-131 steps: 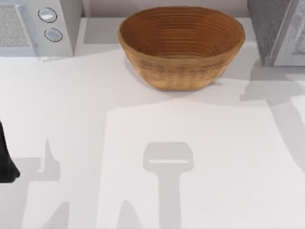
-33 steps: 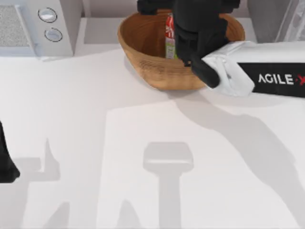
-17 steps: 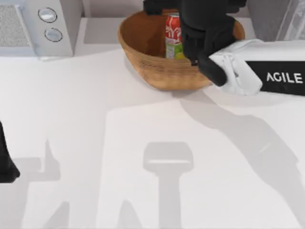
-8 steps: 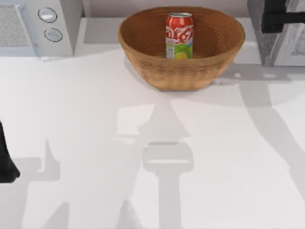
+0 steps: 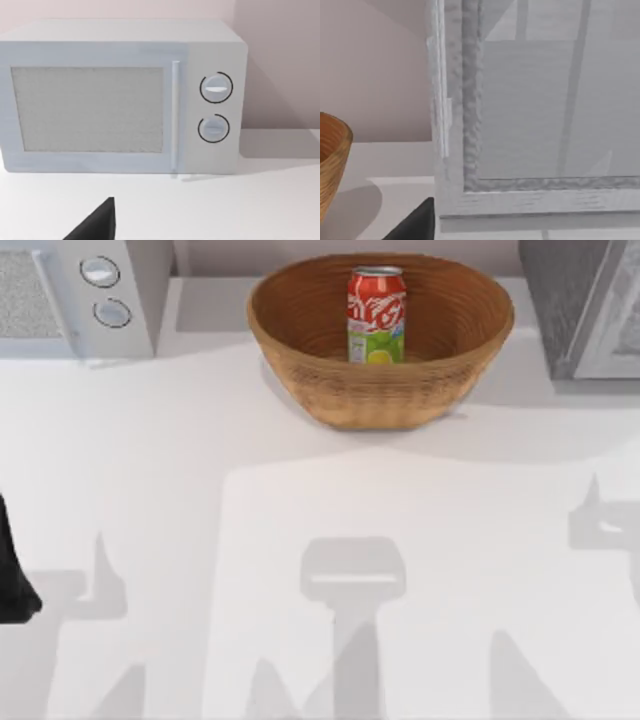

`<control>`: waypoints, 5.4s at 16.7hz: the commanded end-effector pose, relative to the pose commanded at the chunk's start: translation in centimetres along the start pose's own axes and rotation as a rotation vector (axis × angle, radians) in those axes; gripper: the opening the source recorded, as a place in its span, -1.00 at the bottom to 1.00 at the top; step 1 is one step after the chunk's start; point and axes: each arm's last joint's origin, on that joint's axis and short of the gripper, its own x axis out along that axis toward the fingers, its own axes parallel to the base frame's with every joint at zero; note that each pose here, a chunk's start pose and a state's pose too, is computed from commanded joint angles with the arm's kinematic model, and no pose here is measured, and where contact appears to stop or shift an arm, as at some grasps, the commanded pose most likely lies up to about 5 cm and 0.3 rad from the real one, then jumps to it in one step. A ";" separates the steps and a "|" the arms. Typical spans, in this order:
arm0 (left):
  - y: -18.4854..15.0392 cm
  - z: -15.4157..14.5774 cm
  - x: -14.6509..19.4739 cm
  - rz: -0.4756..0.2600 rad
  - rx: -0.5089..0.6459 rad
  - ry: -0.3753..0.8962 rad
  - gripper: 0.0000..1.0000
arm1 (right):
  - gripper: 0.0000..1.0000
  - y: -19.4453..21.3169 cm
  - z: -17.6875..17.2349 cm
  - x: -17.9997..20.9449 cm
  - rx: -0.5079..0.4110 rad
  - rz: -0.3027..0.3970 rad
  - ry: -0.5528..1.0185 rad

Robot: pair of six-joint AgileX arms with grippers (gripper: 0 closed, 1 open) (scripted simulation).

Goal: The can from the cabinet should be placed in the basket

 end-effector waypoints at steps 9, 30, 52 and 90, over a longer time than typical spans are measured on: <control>0.0 0.0 0.0 0.000 0.000 0.000 1.00 | 1.00 -0.8 -8.4 -2.8 0.011 0.065 -0.101; 0.0 0.0 0.0 0.000 0.000 0.000 1.00 | 1.00 -11.4 -4.1 3.4 -0.003 0.062 -0.120; 0.0 0.0 0.0 0.000 0.000 0.000 1.00 | 1.00 -24.6 -2.7 5.2 0.005 0.071 -0.103; 0.0 0.0 0.0 0.000 0.000 0.000 1.00 | 1.00 -0.5 28.4 9.0 0.016 0.065 -0.107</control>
